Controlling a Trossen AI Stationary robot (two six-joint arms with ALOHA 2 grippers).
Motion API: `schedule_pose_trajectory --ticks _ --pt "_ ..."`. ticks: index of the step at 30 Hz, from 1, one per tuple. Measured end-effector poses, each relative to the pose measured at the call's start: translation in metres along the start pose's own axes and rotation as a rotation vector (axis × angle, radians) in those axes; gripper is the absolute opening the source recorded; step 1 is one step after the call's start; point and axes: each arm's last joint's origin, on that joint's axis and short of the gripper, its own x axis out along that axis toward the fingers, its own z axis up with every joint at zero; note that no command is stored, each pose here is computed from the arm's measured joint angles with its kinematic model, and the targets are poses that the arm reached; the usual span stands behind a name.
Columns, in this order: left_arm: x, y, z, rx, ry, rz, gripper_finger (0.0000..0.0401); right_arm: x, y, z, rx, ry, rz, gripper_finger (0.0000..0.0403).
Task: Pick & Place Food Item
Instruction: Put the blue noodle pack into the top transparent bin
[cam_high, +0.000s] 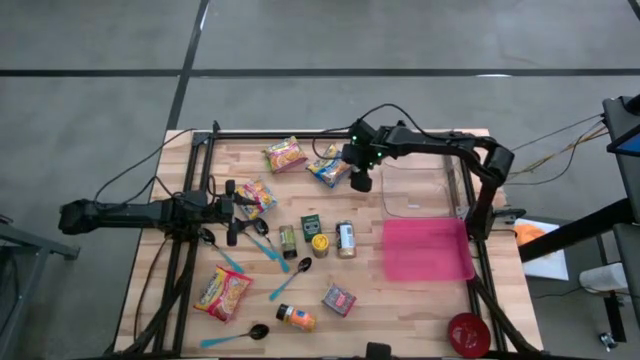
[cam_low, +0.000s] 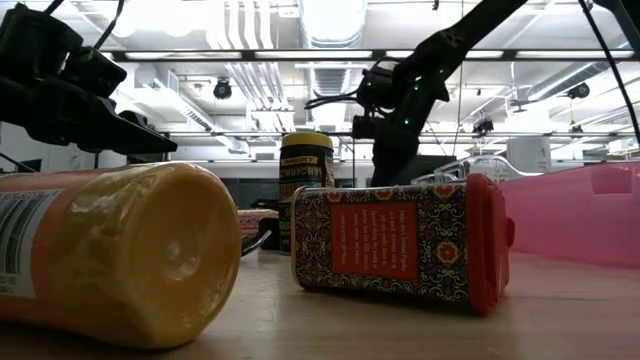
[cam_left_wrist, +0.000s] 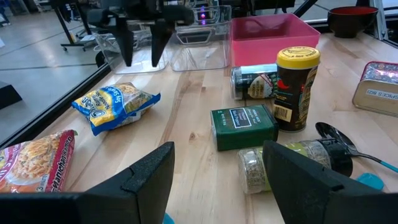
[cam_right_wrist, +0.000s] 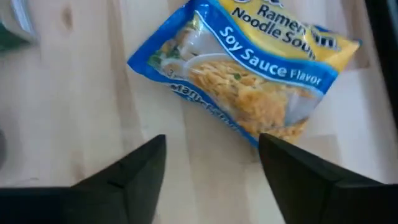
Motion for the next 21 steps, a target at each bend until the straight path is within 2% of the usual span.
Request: schedule_pose_trajectory --ticks 4,6,21 --pt "0.0 0.0 0.0 0.0 0.0 0.0 0.0244 0.002 -0.004 -0.002 -0.02 0.043 -0.101 0.0301" --pt "0.0 0.0 0.0 0.0 0.0 0.0 0.0244 0.003 -0.005 -0.002 -0.01 0.047 -0.108 0.031" --pt "0.0 0.0 0.0 0.003 0.0 0.0 0.0244 0.018 -0.012 -0.002 0.001 0.02 -0.122 0.0315"
